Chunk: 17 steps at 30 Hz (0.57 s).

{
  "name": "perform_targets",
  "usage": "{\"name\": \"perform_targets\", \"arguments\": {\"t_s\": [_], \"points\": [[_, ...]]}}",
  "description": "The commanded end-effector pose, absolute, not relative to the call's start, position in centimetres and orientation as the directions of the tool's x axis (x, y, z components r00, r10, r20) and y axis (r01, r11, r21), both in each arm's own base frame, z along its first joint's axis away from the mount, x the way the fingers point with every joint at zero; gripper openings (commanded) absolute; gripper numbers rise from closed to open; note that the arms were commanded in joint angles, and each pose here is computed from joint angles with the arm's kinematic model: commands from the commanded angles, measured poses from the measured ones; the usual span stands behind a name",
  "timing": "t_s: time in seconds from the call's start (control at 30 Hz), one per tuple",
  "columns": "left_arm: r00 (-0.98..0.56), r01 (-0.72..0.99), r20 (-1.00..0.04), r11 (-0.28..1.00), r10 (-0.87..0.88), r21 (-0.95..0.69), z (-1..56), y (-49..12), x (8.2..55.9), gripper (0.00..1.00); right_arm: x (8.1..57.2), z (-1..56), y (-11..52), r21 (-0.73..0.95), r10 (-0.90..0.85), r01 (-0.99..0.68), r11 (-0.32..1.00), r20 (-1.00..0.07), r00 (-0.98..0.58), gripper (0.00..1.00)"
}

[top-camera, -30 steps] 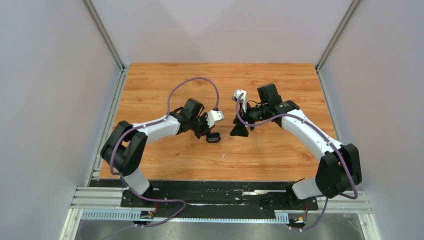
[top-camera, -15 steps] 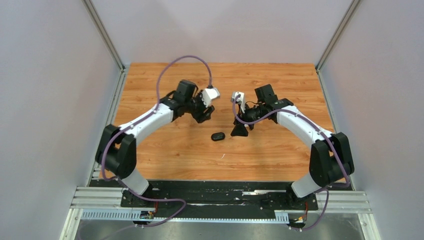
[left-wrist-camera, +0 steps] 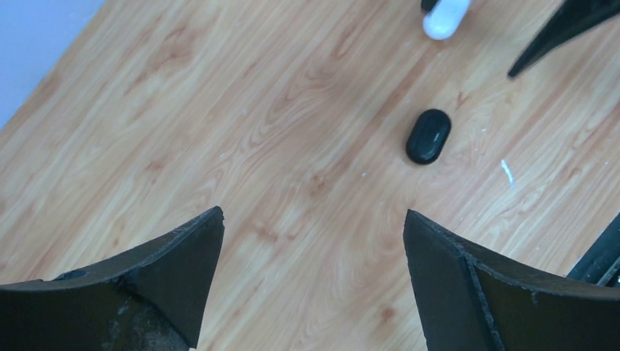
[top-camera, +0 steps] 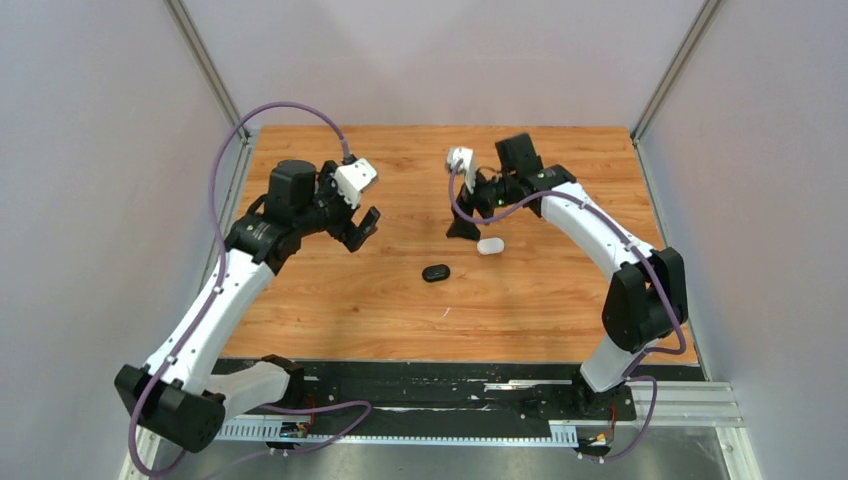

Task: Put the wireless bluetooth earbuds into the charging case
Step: Reset both arms

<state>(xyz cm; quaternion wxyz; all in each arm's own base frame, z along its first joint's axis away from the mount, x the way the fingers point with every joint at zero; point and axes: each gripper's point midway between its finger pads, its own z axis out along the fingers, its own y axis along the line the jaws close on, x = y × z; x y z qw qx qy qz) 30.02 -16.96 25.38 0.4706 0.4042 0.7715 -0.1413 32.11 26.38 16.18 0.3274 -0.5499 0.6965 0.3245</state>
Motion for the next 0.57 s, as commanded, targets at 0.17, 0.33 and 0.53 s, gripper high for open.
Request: {"name": "perform_targets", "arguments": {"t_s": [0.17,0.33,0.53], "points": [[-0.433,0.443,-0.856,0.894,0.282,0.070,27.6,-10.3,31.9,1.00,40.8,33.5,20.5,-0.021,-0.254,-0.689,0.725,-0.937,-0.240,1.00],[-0.494,0.359,-0.848,0.934,0.190,0.001,25.9,-10.3,33.7,1.00,41.1,29.5,14.2,-0.056,-0.210,-0.375,0.925,-0.900,-0.383,1.00],[-0.494,0.393,-0.843,0.920,0.212,0.001,24.9,-10.7,33.8,1.00,38.8,26.9,14.0,-0.051,-0.233,-0.410,0.911,-0.883,-0.407,1.00]]}}
